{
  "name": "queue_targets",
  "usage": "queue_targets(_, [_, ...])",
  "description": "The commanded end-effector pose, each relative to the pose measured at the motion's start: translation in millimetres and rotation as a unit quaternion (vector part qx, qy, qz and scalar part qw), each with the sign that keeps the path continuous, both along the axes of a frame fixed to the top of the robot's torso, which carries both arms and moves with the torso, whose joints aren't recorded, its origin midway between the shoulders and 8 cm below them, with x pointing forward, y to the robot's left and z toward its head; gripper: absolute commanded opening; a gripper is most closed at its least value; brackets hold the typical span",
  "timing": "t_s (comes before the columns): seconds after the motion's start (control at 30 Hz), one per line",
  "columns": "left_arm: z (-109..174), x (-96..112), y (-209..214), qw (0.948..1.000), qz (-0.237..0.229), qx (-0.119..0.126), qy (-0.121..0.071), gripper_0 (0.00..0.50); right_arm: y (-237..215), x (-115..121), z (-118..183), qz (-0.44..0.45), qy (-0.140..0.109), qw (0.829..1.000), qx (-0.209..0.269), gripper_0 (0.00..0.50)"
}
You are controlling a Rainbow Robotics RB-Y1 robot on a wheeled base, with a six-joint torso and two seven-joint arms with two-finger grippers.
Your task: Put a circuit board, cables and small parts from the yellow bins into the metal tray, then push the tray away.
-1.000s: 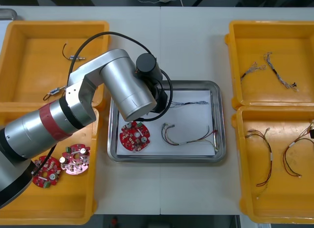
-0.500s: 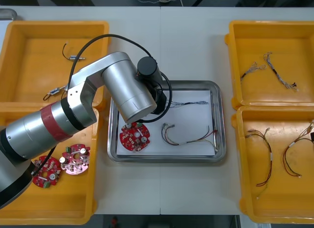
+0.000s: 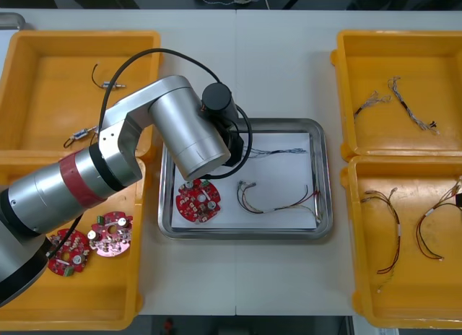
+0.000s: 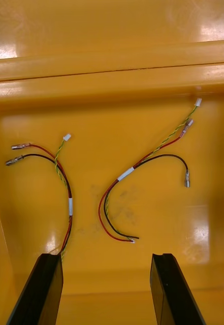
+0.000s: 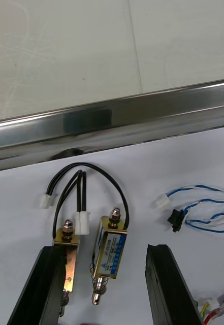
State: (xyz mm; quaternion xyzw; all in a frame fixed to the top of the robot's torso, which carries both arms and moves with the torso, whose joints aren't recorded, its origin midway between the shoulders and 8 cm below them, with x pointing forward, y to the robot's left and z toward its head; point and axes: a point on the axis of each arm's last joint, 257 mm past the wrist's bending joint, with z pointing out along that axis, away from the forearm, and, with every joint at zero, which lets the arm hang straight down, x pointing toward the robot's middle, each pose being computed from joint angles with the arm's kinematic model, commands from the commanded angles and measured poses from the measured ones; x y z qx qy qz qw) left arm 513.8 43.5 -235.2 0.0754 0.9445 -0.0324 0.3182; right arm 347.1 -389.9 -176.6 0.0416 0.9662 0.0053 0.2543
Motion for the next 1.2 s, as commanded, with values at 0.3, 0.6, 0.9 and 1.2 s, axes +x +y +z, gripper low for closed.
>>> queue_targets(0.3, [97,3,28,0.9965,0.058,-0.054,-0.025,0.500,-10,-5,12,-0.007,-0.008,1.000,-0.016,0.500])
queue_targets(0.6, [137,-13,86,0.9950,0.086,-0.051,0.004,0.500,2,0,18,0.025,-0.009,0.999,-0.019,0.500])
queue_targets(0.9, [165,-30,152,0.9953,0.086,-0.027,0.035,0.500,47,7,26,0.118,0.008,0.993,-0.021,0.500])
queue_targets(1.2, [166,-48,196,0.9947,0.090,-0.035,0.036,0.500,114,22,36,0.227,0.003,0.973,-0.032,0.500])
